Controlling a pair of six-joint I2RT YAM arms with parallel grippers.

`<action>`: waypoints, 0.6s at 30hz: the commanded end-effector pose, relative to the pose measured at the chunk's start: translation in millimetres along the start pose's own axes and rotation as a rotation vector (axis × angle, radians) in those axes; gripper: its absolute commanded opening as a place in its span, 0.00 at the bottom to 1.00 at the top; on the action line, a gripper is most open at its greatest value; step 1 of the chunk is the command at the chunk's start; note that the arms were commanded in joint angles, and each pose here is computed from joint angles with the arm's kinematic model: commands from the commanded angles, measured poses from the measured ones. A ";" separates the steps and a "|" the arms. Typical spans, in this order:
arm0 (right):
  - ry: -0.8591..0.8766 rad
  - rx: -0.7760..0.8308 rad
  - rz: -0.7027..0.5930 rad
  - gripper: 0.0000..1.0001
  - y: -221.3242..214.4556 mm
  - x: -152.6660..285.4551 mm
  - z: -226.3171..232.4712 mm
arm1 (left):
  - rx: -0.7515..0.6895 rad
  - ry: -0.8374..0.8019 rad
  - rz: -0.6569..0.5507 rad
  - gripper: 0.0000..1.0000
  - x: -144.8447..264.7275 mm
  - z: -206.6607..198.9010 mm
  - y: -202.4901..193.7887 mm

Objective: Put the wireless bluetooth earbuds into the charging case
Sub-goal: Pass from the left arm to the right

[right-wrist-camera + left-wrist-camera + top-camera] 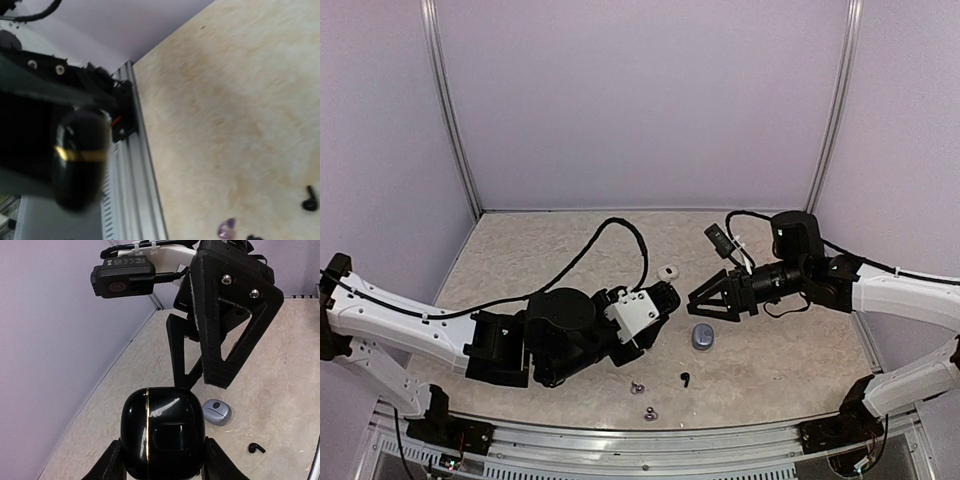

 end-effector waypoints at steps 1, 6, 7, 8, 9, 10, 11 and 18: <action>0.029 -0.018 0.012 0.72 4.8 -13.4 11.3 | -0.108 0.030 0.014 0.41 -6.9 -8.8 7.1; 0.048 -0.019 0.020 0.64 3.9 -25.0 15.4 | -0.124 0.021 0.001 0.41 -8.8 -14.5 8.7; 0.052 -0.021 0.022 0.62 3.0 -27.0 15.9 | -0.125 0.021 -0.001 0.41 -8.7 -14.5 9.4; 0.057 -0.022 0.024 0.61 2.1 -29.0 16.4 | -0.126 0.021 -0.003 0.41 -8.7 -14.8 9.7; 0.061 -0.025 0.025 0.59 1.5 -30.8 16.4 | -0.125 0.022 -0.005 0.41 -8.5 -14.4 10.4; 0.067 -0.027 0.026 0.57 1.3 -32.5 16.7 | -0.125 0.021 -0.006 0.41 -8.0 -14.7 10.3; 0.074 -0.030 0.027 0.55 0.7 -34.3 17.1 | -0.126 0.020 -0.006 0.41 -8.0 -15.1 9.8; 0.123 -0.020 0.023 0.41 1.5 -43.0 25.1 | -0.126 0.022 -0.015 0.41 -6.8 -16.1 10.1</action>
Point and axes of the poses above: each gripper's point midway between its finger pads, its own x axis back along the fingers, its own z axis along the line the jaws close on, y = z × x, the point moved 9 cm from there along x, back along the fingers, and after that the axes turned 2 degrees about -x, right-handed, at the moved point
